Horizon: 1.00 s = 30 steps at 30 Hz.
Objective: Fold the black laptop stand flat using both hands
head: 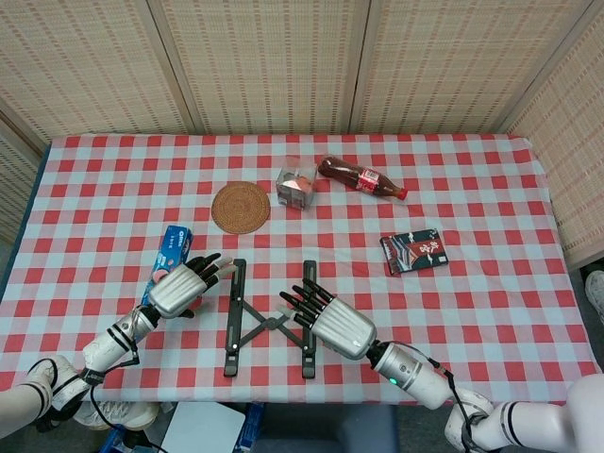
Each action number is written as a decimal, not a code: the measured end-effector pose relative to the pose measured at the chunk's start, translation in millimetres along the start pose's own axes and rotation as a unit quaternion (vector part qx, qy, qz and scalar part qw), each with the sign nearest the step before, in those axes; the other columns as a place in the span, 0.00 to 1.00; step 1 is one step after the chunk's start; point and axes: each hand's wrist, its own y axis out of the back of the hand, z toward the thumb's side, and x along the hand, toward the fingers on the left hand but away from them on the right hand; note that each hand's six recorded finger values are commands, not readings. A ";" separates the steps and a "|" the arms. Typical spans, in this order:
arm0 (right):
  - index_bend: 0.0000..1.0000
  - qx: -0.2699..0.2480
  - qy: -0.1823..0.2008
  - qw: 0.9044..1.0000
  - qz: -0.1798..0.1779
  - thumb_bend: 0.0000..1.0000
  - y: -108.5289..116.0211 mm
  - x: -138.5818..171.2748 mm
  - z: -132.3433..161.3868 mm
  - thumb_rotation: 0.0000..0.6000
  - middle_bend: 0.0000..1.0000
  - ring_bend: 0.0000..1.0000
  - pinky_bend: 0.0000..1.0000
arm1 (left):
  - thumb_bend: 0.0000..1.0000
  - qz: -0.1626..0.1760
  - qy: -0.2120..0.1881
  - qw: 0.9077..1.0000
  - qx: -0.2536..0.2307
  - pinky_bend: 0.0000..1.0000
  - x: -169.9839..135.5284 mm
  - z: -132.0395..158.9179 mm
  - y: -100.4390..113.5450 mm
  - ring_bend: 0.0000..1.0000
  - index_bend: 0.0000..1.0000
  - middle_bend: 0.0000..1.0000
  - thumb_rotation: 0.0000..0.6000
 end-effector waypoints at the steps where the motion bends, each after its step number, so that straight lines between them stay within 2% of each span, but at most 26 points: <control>1: 0.00 0.004 0.001 1.000 -0.002 0.00 -1.3 -1.1 0.3 1.00 0.00 0.00 0.00 | 0.29 -0.002 0.000 1.000 0.010 0.19 3.4 0.9 -1.9 0.00 0.00 0.00 1.00; 9: 0.00 0.039 0.009 0.999 -0.010 0.00 -17.5 -9.5 1.6 1.00 0.00 0.00 0.00 | 0.27 -0.023 0.003 0.999 0.039 0.18 22.2 6.8 -16.4 0.00 0.00 0.00 1.00; 30: 0.00 0.075 0.010 0.997 -0.001 0.00 -54.7 -30.4 0.6 1.00 0.00 0.00 0.00 | 0.27 -0.021 -0.001 0.999 0.024 0.17 32.7 16.7 -24.6 0.00 0.00 0.00 1.00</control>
